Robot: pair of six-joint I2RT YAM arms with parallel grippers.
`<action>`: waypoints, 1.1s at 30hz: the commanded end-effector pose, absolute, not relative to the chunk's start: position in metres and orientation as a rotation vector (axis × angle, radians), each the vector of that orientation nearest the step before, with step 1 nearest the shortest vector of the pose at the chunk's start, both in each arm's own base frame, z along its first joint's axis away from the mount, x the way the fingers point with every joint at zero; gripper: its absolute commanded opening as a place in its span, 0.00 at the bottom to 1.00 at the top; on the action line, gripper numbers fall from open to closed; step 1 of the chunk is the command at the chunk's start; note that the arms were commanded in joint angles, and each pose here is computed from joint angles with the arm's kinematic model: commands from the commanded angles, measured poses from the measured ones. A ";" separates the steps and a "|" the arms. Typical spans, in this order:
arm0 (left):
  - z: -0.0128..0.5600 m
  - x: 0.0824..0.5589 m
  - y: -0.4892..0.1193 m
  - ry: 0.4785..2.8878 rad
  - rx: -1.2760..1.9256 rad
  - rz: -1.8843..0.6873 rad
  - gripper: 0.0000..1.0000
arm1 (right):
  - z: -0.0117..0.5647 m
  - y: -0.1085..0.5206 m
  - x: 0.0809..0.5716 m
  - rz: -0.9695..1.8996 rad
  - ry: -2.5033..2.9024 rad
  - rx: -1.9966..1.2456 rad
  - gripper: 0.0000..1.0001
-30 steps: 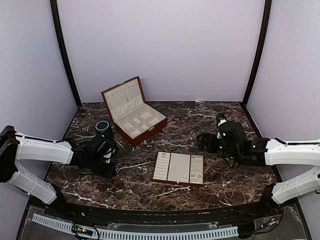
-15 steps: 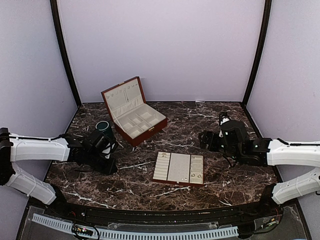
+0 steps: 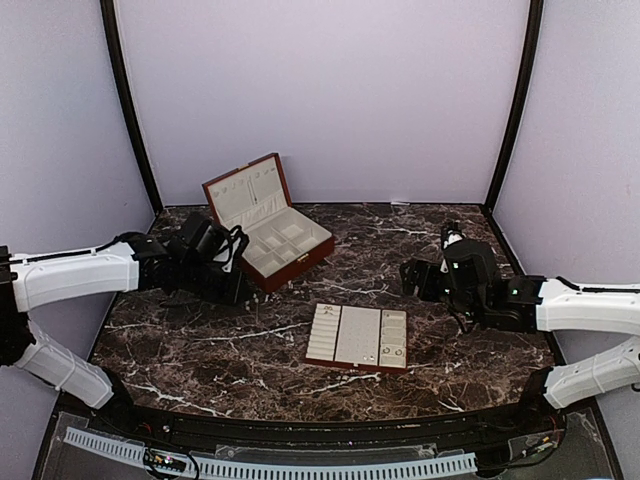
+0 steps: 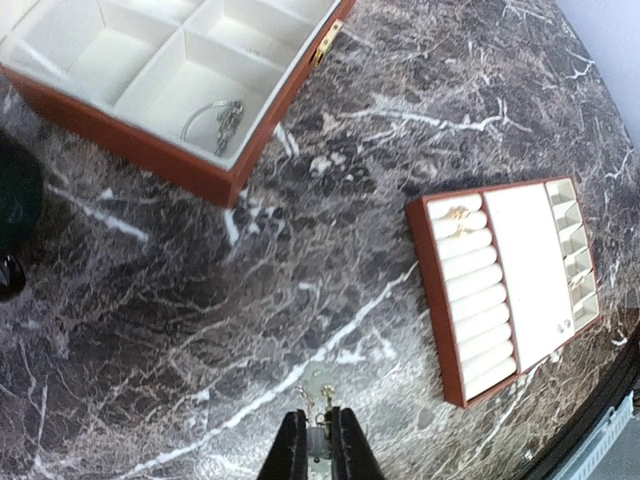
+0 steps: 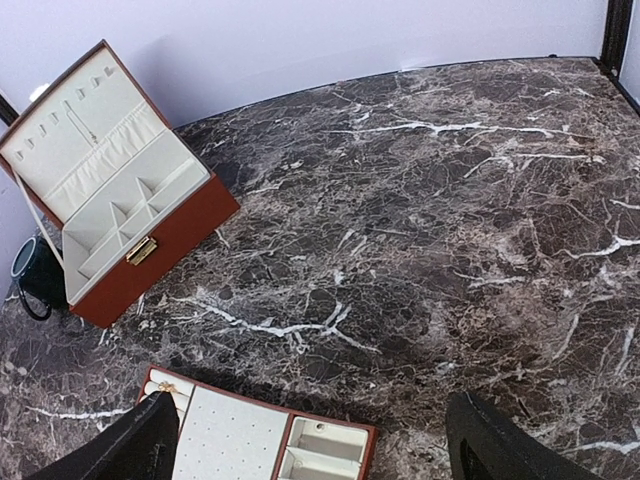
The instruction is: Organize the mixed jewelry
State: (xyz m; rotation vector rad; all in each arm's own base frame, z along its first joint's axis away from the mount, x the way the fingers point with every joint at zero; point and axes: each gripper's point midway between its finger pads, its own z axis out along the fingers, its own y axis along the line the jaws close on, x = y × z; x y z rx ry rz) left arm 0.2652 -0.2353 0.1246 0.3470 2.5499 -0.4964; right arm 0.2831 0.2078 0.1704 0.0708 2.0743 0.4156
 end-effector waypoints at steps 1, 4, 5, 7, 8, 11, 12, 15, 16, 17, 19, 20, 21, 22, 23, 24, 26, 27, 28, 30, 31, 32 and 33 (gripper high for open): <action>0.146 0.295 -0.241 2.488 0.349 -0.480 0.02 | 0.182 0.203 0.289 0.396 2.041 0.085 0.94; 0.162 0.320 -0.244 2.441 0.331 -0.495 0.02 | 0.184 0.203 0.291 0.395 2.037 0.080 0.94; 0.165 0.327 -0.245 2.432 0.330 -0.505 0.02 | 0.185 0.203 0.291 0.395 2.033 0.081 0.94; 0.173 0.346 -0.240 2.410 0.305 -0.512 0.02 | 0.187 0.203 0.293 0.390 2.031 0.078 0.94; 0.178 0.353 -0.239 2.400 0.300 -0.514 0.01 | 0.188 0.203 0.293 0.390 2.029 0.078 0.95; 0.188 0.374 -0.238 2.371 0.299 -0.503 0.01 | 0.190 0.204 0.296 0.387 2.027 0.073 0.95; 0.191 0.380 -0.237 2.363 0.300 -0.497 0.01 | 0.191 0.204 0.296 0.387 2.027 0.072 0.95; 0.190 0.396 -0.238 2.363 0.321 -0.478 0.01 | 0.192 0.206 0.298 0.386 2.029 0.063 0.95; 0.193 0.402 -0.240 2.356 0.326 -0.476 0.01 | 0.193 0.206 0.299 0.385 2.028 0.061 0.95; 0.192 0.408 -0.241 2.355 0.332 -0.471 0.01 | 0.193 0.206 0.299 0.381 2.029 0.060 0.95; 0.193 0.418 -0.244 2.349 0.341 -0.471 0.01 | 0.194 0.207 0.300 0.380 2.029 0.056 0.95; 0.192 0.423 -0.245 2.348 0.348 -0.471 0.01 | 0.195 0.206 0.301 0.381 2.026 0.057 0.95; 0.191 0.428 -0.247 2.349 0.356 -0.469 0.00 | 0.194 0.207 0.301 0.381 2.028 0.056 0.95; 0.192 0.433 -0.250 2.346 0.365 -0.466 0.00 | 0.195 0.206 0.302 0.381 2.027 0.059 0.95; 0.191 0.438 -0.252 2.344 0.373 -0.462 0.00 | 0.194 0.206 0.302 0.382 2.029 0.056 0.95; 0.191 0.442 -0.254 2.342 0.381 -0.460 0.00 | 0.193 0.206 0.302 0.384 2.031 0.059 0.95; 0.190 0.451 -0.258 2.340 0.396 -0.460 0.00 | 0.193 0.207 0.303 0.387 2.033 0.060 0.95; 0.190 0.455 -0.261 2.339 0.405 -0.469 0.00 | 0.193 0.207 0.303 0.387 2.033 0.060 0.95; 0.186 0.458 -0.263 2.347 0.414 -0.473 0.00 | 0.192 0.206 0.303 0.386 2.037 0.061 0.95; 0.186 0.465 -0.268 2.342 0.422 -0.480 0.00 | 0.192 0.206 0.305 0.383 2.037 0.065 0.95; 0.187 0.469 -0.270 2.337 0.425 -0.483 0.00 | 0.192 0.206 0.305 0.384 2.037 0.066 0.95; 0.184 0.471 -0.271 2.344 0.427 -0.482 0.00 | 0.191 0.206 0.306 0.382 2.039 0.066 0.95; 0.182 0.473 -0.272 2.347 0.430 -0.483 0.00 | 0.192 0.206 0.307 0.384 2.039 0.065 0.95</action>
